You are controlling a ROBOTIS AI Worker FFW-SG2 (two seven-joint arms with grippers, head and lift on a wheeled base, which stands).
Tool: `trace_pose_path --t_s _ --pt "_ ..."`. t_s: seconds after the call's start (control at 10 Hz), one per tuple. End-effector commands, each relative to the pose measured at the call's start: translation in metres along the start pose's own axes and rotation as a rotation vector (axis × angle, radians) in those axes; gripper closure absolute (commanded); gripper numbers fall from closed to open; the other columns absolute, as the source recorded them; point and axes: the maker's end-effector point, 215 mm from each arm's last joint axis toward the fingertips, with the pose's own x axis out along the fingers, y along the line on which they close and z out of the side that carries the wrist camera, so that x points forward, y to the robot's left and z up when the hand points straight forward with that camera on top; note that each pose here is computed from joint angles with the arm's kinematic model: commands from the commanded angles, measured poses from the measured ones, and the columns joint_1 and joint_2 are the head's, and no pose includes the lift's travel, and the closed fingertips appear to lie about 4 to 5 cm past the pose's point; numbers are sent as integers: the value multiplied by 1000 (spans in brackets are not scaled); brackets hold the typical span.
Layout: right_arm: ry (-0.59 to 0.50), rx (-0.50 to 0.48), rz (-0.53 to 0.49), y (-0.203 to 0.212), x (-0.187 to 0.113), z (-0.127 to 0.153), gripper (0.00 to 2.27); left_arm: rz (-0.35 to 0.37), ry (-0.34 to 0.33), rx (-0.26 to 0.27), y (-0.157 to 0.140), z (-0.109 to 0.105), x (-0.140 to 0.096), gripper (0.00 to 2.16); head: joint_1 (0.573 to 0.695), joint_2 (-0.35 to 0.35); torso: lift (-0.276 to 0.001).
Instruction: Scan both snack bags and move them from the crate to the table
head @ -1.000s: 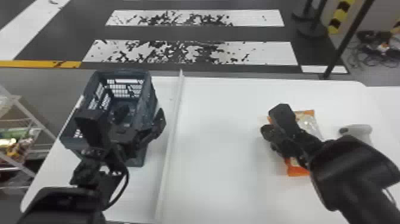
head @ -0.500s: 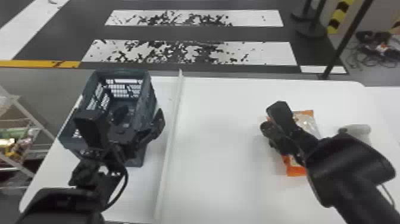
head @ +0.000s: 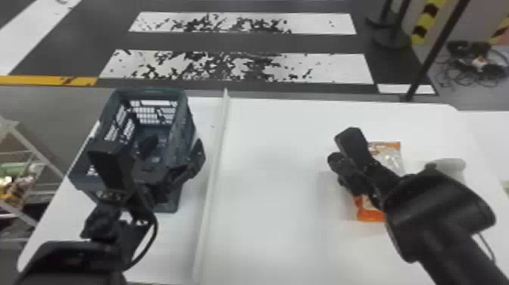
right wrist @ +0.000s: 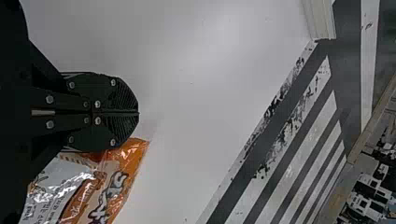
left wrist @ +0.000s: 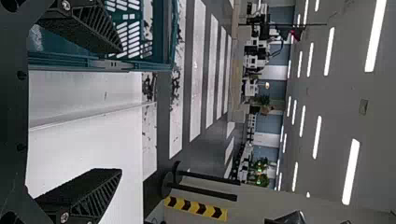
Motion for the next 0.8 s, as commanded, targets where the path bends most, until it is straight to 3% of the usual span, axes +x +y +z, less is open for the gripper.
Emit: trace_pose_path --t_s 0.0,0.1,0.2,0.5,0.7 --pt "-110 76 19 1 -31 38 1457 0 3 -1 0 -1 0 87 695 44 -88" --pt "-157 163 5 -27 -55 54 319 -2 0 0 -1 1 0 87 695 52 -88" --pt "-199 208 -62 -72 -81 65 80 -2 3 -1 -1 -1 0 87 695 56 -88" --pt "-196 289 -195 -158 -135 28 90 -9 3 -1 -5 -2 1 87 695 -60 -88" --pt "-148 341 -242 -187 -154 -21 90 -12 3 0 -6 -2 2 87 695 -125 -88"
